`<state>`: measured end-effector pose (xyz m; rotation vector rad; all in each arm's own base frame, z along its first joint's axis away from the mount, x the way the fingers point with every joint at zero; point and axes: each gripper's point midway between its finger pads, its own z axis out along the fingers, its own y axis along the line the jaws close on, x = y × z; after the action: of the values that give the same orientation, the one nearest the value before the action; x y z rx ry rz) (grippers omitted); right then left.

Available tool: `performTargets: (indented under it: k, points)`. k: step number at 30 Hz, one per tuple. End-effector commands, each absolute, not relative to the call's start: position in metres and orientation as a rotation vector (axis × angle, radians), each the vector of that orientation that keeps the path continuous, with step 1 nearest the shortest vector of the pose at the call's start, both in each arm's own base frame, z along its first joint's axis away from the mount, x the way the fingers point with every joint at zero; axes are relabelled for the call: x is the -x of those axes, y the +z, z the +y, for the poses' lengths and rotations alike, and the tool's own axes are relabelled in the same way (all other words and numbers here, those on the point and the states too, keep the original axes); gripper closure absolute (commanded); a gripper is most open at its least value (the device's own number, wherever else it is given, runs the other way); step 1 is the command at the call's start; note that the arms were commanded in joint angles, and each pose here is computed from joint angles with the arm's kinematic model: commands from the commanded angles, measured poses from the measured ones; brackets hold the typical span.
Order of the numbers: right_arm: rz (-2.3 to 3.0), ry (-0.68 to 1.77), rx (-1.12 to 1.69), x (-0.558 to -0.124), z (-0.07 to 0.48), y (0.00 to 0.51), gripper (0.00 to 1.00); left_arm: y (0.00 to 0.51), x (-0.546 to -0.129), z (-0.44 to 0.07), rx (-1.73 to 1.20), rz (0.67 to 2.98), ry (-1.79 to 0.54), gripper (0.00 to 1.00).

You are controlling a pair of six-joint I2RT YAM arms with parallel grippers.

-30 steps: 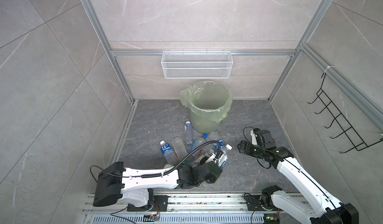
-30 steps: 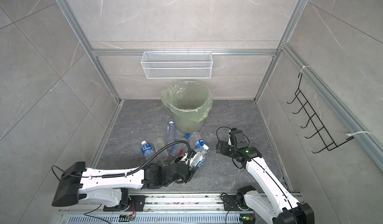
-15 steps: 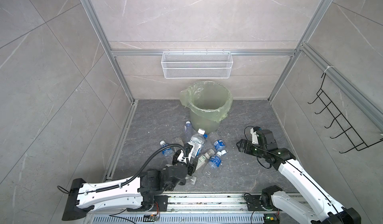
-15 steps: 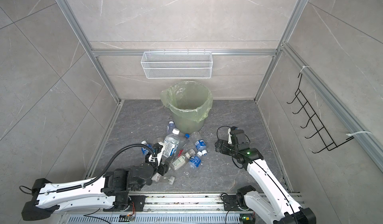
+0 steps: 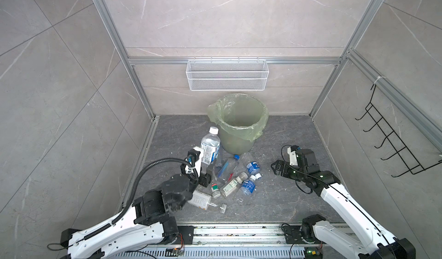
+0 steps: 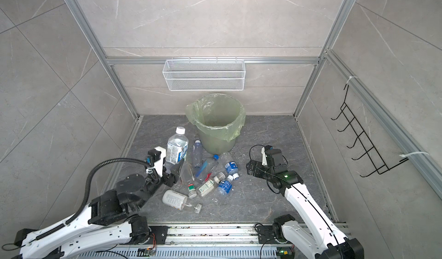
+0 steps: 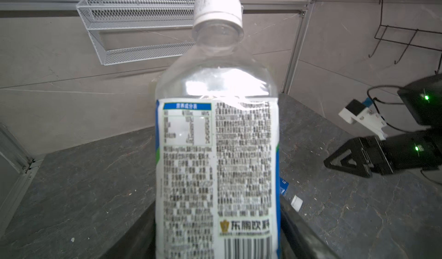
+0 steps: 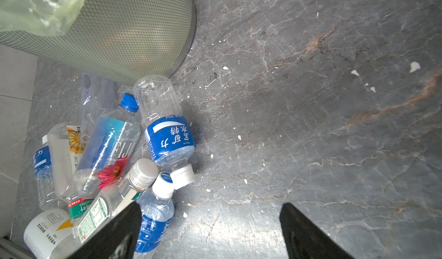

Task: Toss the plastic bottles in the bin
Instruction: 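Carry the white-labelled bottle over the bin and open the left gripper, then withdraw the left gripper from the bin back toward the pile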

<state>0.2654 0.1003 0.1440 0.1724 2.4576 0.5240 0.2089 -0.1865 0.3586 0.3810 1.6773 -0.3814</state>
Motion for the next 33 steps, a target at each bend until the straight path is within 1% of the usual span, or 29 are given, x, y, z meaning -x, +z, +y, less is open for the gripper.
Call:
performTargets:
  k: [1, 4, 8, 9, 10, 11, 14, 16, 19, 22, 28, 33]
  points:
    - [2.423, 0.548, -0.131, -0.273, 0.105, 0.153, 0.08, 0.4, -0.231, -0.216, -0.471, 1.643, -0.515, 0.34]
    - [2.415, 0.561, -0.123, -0.275, 0.107, 0.157, 0.08, 0.427, -0.272, -0.243, -0.506, 1.649, -0.575, 0.33]
    - [2.406, 0.567, -0.119, -0.277, 0.109, 0.162, 0.08, 0.459, -0.342, -0.289, -0.541, 1.636, -0.654, 0.33]
    - [2.403, 0.568, -0.117, -0.277, 0.109, 0.163, 0.08, 0.461, -0.36, -0.297, -0.538, 1.643, -0.664, 0.3]
    - [2.401, 0.569, -0.12, -0.277, 0.109, 0.164, 0.08, 0.462, -0.379, -0.302, -0.523, 1.663, -0.672, 0.18]
    - [2.396, 0.569, -0.123, -0.277, 0.108, 0.166, 0.08, 0.464, -0.396, -0.304, -0.5, 1.683, -0.671, 0.01]
    - [2.39, 0.558, -0.131, -0.274, 0.106, 0.171, 0.07, 0.463, -0.422, -0.296, -0.423, 1.7, -0.574, 0.01]
    - [2.385, 0.558, -0.128, -0.272, 0.105, 0.174, 0.06, 0.473, -0.422, -0.286, -0.389, 1.656, -0.56, 0.01]
    - [2.381, 0.572, -0.111, -0.268, 0.106, 0.176, 0.05, 0.492, -0.403, -0.28, -0.409, 1.584, -0.593, 0.0]
    - [2.378, 0.587, -0.101, -0.265, 0.108, 0.177, 0.05, 0.498, -0.385, -0.271, -0.419, 1.575, -0.603, 0.0]
    - [2.392, 0.617, -0.076, -0.263, 0.113, 0.175, 0.06, 0.486, -0.357, -0.246, -0.394, 1.592, -0.582, 0.0]
    - [2.407, 0.621, -0.019, -0.262, 0.118, 0.176, 0.07, 0.459, -0.34, -0.224, -0.361, 1.643, -0.538, 0.0]
